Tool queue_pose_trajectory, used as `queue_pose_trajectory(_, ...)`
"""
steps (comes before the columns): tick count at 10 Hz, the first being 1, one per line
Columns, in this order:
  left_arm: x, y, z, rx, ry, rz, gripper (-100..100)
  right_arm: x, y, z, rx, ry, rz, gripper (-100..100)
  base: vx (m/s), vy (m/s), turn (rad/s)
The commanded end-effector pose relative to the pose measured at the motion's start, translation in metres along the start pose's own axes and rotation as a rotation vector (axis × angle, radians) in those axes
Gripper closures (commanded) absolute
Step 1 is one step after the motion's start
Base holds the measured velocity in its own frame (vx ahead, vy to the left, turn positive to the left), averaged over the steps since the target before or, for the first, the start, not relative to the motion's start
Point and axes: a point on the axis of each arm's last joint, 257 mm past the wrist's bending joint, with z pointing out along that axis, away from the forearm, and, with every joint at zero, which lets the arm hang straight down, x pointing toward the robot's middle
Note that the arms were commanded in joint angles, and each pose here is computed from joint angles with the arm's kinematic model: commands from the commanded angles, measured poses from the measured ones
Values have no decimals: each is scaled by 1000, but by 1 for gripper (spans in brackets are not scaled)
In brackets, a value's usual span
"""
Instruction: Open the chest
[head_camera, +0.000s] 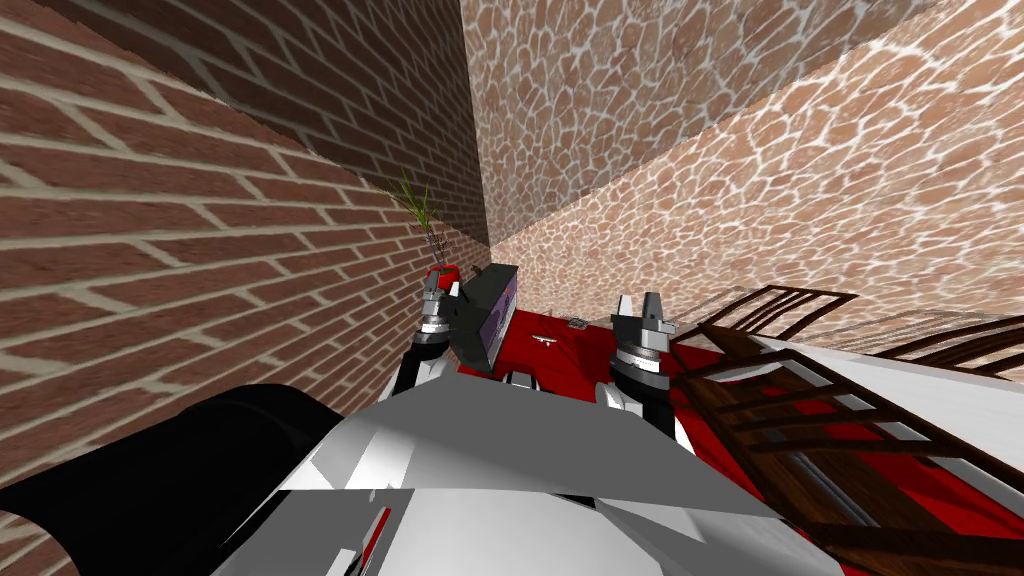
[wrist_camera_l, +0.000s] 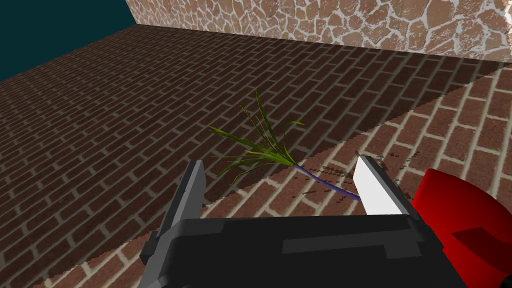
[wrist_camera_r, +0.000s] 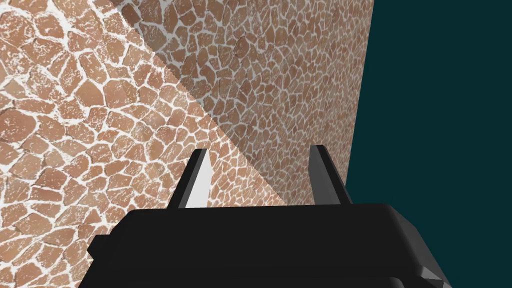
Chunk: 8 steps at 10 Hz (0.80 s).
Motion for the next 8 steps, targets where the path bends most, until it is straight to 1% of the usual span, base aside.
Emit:
queue_pose_trajectory(1,3,31,-3,-96,40,-32,-100,0,0,0,0,0,0,0,44,-10,-198)
queue_pose_trajectory(3,4,55,-8,-175,64,-60,-100,0,0,0,0,0,0,0,49,-12,-157)
queue_pose_trajectory(4,4,56,-8,-181,63,-60,-100,0,0,0,0,0,0,0,31,-8,-58)
queue_pose_trajectory(5,3,70,-12,-228,73,-74,-100,0,0,0,0,0,0,0,28,-11,-126)
queue_pose_trajectory(7,1,97,-21,-317,86,-103,-100,0,0,0,0,0,0,0,47,-11,-242)
queue_pose_trajectory(8,0,99,-21,-328,84,-102,-100,0,0,0,0,0,0,0,34,-6,-46)
